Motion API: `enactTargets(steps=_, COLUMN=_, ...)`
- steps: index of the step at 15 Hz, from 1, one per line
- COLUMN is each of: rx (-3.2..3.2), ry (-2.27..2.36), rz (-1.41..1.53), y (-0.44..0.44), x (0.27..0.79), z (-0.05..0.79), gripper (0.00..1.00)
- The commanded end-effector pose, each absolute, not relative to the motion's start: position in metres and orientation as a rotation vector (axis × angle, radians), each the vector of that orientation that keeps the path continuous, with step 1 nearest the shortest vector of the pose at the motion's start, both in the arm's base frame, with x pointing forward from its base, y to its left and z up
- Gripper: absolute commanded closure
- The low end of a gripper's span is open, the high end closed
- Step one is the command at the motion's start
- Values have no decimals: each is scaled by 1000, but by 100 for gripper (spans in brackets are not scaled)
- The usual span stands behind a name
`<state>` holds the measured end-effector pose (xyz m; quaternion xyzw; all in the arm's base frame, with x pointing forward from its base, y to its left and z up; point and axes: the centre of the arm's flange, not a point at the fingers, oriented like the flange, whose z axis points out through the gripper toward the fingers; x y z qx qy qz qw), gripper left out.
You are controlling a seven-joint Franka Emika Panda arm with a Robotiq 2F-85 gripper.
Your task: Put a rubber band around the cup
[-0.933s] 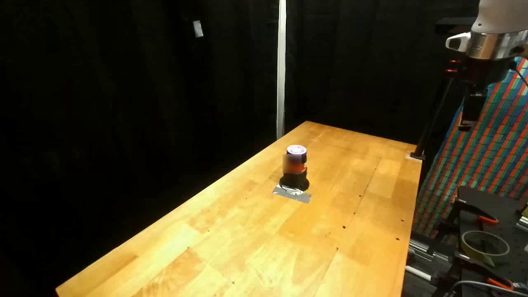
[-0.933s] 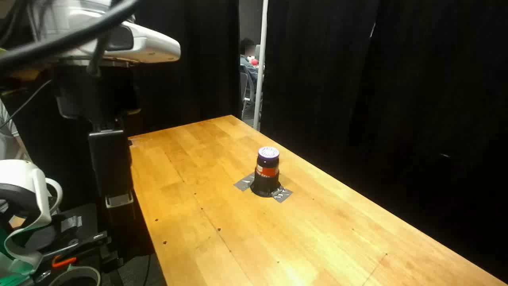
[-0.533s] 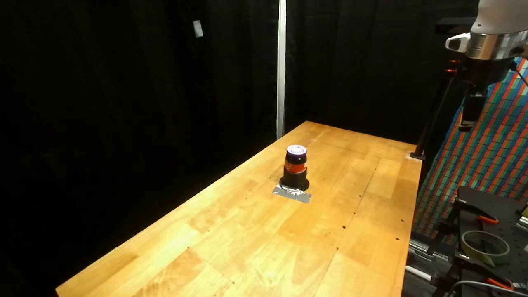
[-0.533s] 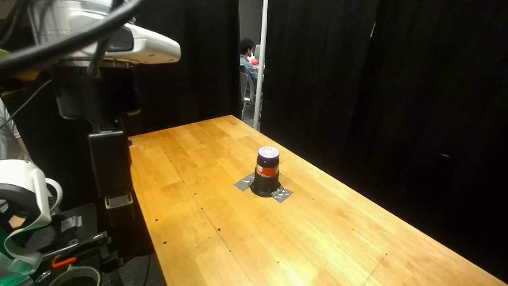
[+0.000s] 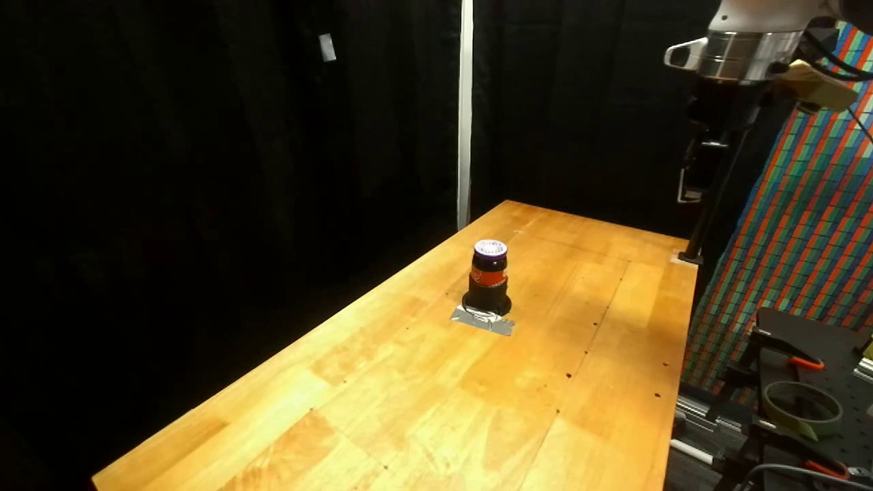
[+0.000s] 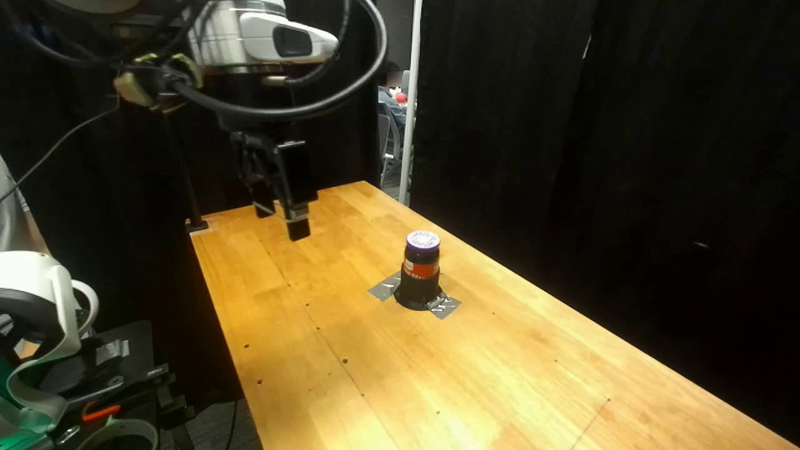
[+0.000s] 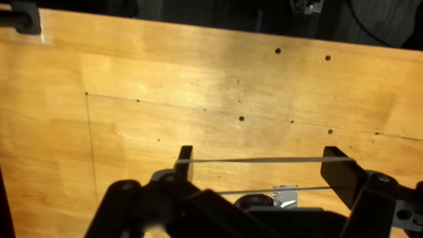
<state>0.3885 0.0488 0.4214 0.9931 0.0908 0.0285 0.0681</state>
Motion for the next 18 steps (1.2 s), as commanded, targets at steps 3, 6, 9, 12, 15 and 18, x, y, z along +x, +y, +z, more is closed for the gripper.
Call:
enactTargets(steps=3, rx=3075, ry=402, rz=227, y=113, x=507, z=408, gripper=0)
enactTargets(steps=6, rx=3080, ry=435, rz=307, y=141, x=560, z=388, gripper=0)
enactTargets(steps=9, rx=3072, ry=469, rz=335, y=156, x=614, z=366, gripper=0)
enactTargets(steps=12, rx=3054, ry=441, rz=370, y=154, x=656, z=345, gripper=0)
enactTargets(steps=15, rx=3045, ry=407, rz=376, y=142, x=683, z=328, gripper=0)
enactTargets(steps=18, rx=3046, ry=370, rz=353, y=127, x=698, z=313, gripper=0)
